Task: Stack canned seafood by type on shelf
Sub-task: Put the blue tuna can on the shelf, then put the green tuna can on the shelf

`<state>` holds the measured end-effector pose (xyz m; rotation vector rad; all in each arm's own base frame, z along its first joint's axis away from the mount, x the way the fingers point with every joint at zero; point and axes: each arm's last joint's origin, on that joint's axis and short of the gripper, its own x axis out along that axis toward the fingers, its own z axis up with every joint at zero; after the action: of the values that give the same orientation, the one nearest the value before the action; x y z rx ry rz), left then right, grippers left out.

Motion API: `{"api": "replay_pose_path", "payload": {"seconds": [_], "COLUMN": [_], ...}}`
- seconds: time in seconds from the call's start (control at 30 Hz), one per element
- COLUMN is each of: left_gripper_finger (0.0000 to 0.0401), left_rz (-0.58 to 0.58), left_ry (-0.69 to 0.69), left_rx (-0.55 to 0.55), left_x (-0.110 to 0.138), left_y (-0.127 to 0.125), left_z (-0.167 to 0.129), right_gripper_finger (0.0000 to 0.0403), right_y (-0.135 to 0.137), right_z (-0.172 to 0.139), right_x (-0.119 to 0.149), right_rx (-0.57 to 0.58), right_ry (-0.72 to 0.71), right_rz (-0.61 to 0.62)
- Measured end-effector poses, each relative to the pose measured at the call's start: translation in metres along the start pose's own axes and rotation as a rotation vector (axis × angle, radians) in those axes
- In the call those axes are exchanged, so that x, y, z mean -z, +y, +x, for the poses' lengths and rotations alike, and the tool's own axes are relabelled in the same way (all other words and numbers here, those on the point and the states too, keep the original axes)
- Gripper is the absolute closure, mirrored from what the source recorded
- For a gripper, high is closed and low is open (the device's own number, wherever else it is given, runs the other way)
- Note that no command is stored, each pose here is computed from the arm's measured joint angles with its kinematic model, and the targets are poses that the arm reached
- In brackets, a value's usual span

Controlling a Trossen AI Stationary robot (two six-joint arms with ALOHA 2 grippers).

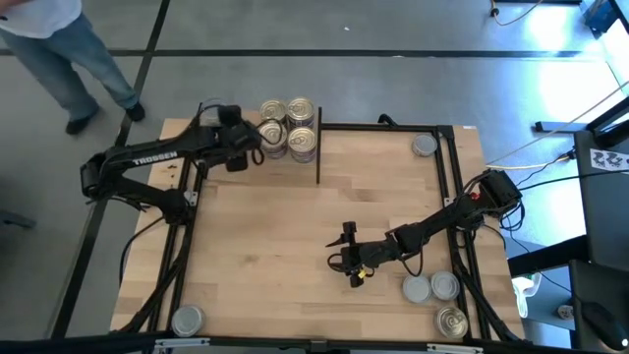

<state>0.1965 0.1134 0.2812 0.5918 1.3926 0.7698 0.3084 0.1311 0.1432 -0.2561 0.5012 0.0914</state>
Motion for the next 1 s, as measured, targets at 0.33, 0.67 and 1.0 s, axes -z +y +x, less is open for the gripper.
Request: {"api": "replay_pose_path", "payload": {"seconds": [0.33,0.67,1.0], "left_gripper_finger": [0.0119,0.0119,0.0119], "left_rz": [-0.041,-0.211,-0.302], "left_ry": [-0.021,-0.037,-0.083], "left_rx": [-0.002,-0.02,0.035], "left_x": [0.002,0.005,-0.006], "left_y": [0.017,0.031,0.024], "left_z": [0.015,0.024,-0.01], "right_gripper_finger": [0.0155,0.0155,0.0155], "right_y": [0.0,0.0,0.0], "right_z": [0.0,0.0,0.0], "right_x": [0.0,0.0,0.0], "right_rx": [-0.001,-0.001,-0.001], "right_ry": [0.0,0.0,0.001], "right_rz": [0.0,0.0,-0.007]}}
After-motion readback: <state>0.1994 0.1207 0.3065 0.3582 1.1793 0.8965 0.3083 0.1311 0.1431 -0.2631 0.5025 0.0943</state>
